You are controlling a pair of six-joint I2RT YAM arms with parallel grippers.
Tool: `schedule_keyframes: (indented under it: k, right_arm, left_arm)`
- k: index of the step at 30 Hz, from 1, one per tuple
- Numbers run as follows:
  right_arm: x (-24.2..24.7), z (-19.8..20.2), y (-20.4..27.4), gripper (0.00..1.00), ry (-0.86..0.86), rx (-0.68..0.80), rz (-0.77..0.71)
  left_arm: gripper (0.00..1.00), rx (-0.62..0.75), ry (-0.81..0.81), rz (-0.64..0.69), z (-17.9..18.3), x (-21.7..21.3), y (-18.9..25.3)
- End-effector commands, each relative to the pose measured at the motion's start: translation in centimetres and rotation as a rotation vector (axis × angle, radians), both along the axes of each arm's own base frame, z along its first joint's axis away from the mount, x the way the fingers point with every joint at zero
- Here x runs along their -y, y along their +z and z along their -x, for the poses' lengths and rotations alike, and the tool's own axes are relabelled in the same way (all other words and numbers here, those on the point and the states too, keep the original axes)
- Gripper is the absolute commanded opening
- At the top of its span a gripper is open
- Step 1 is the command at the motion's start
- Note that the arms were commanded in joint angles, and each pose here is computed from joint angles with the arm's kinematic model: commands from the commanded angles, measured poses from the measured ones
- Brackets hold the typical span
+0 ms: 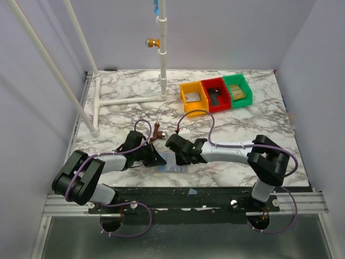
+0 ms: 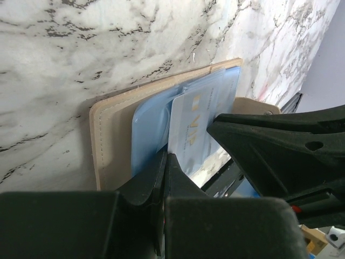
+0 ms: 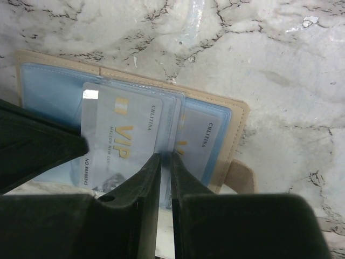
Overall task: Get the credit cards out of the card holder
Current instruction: Remove the credit card from the card holder.
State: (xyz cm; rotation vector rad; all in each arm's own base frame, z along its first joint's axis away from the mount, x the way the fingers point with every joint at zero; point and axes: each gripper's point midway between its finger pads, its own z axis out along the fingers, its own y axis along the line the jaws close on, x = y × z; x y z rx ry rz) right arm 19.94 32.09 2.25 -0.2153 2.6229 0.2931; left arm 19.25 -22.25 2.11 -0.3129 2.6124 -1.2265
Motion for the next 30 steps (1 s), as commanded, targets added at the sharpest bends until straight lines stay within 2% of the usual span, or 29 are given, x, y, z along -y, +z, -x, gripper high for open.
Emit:
schedule_keyframes:
  k: [1,12,30]
  right_arm:
    - [3.9,1.0,-3.9,0.16,0.008,-0.015,0.244]
    - [5.8,1.9,-6.1,0.15,0.005,-0.035,0.358]
    - [5.6,2.3,-6.0,0.15,0.014,-0.045,0.328]
  left_arm:
    - [0.0,-0.062,0.039,-0.167,1.2,-2.8,-3.1]
    - [0.0,-0.024,0.063,-0.221,0.6,-3.6,-2.4]
    - [0.0,0.024,0.12,-0.343,0.1,-6.2,-0.7]
